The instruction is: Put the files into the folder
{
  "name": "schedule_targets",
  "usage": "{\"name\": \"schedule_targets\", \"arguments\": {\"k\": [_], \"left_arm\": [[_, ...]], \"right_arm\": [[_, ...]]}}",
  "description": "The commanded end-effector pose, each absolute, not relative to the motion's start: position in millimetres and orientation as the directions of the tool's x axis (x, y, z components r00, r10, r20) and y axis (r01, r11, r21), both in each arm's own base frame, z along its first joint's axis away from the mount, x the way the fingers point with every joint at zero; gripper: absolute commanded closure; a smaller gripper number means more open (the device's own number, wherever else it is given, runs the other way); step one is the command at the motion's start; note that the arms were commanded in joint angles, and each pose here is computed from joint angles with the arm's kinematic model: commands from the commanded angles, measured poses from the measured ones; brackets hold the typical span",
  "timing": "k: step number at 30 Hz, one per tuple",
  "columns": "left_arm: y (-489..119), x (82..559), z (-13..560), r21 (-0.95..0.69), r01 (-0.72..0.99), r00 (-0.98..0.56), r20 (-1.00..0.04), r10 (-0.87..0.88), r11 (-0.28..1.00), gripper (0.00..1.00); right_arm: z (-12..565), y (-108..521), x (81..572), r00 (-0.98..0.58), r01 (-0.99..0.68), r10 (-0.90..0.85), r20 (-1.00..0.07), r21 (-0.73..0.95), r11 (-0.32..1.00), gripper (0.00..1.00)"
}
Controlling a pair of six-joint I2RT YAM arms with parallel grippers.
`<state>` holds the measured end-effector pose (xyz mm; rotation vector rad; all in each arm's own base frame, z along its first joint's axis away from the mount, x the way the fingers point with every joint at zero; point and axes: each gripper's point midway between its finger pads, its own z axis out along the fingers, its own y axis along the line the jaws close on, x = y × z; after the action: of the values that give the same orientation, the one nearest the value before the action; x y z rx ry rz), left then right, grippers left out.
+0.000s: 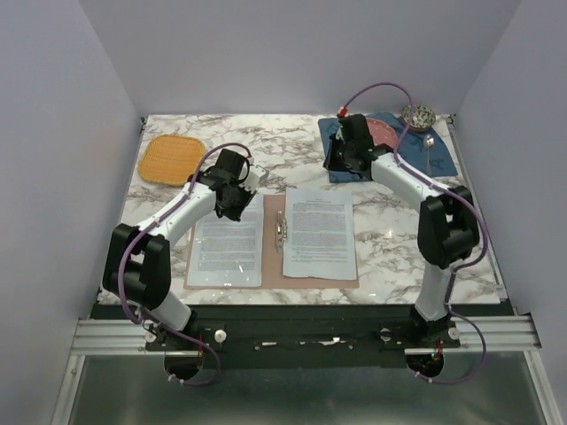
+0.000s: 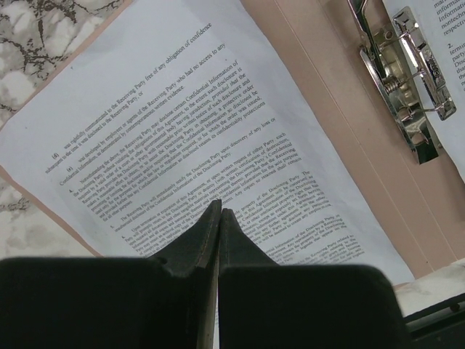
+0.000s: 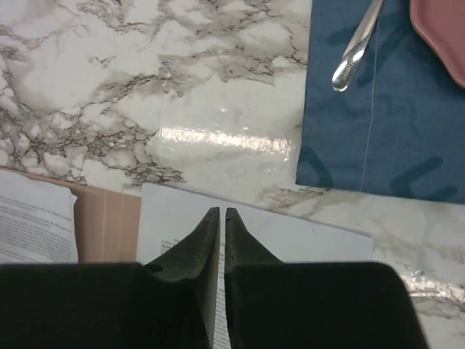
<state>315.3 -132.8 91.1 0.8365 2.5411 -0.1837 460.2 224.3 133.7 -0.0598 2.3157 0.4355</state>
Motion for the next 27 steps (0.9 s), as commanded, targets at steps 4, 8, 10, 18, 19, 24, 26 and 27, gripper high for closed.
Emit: {"name": "schedule_targets", "arguments": {"k": [4, 8, 10, 18, 19, 24, 26, 27], "left_arm": [[-140, 320, 80, -0.009, 0.604, -0.712, -0.455, 0.535, 0.797, 0.91], [-141, 321, 70, -0.011, 0.604, -0.720, -0.437, 0.539, 0.797, 0.91], [-142, 324, 64, -0.011, 0.603, -0.723, -0.431, 0.540, 0.798, 0.91], [-143, 331, 42, 0.006, 0.603, -0.730, -0.400, 0.554, 0.798, 0.92], [-142, 331, 39, 0.006, 0.601, -0.734, -0.393, 0.555, 0.799, 0.92], [-139, 330, 31, 0.016, 0.597, -0.738, -0.383, 0.556, 0.802, 0.92], [-139, 330, 30, 0.018, 0.596, -0.737, -0.385, 0.556, 0.803, 0.92], [-138, 329, 29, 0.021, 0.596, -0.737, -0.382, 0.558, 0.802, 0.92]], "right_arm": [[84, 265, 461, -0.820, -0.152, 0.053, -0.570, 0.306, 0.940, 0.91], [70, 282, 460, -0.835, -0.163, 0.028, -0.549, 0.295, 0.941, 0.93], [59, 287, 456, -0.851, -0.164, 0.015, -0.525, 0.292, 0.942, 0.93], [40, 292, 457, -0.873, -0.141, 0.018, -0.488, 0.287, 0.948, 0.95], [40, 293, 456, -0.874, -0.142, 0.016, -0.485, 0.287, 0.947, 0.95], [33, 294, 455, -0.883, -0.128, 0.022, -0.468, 0.285, 0.950, 0.97], [33, 294, 457, -0.884, -0.126, 0.024, -0.468, 0.288, 0.949, 0.97], [33, 294, 456, -0.885, -0.120, 0.030, -0.464, 0.289, 0.950, 0.97]]}}
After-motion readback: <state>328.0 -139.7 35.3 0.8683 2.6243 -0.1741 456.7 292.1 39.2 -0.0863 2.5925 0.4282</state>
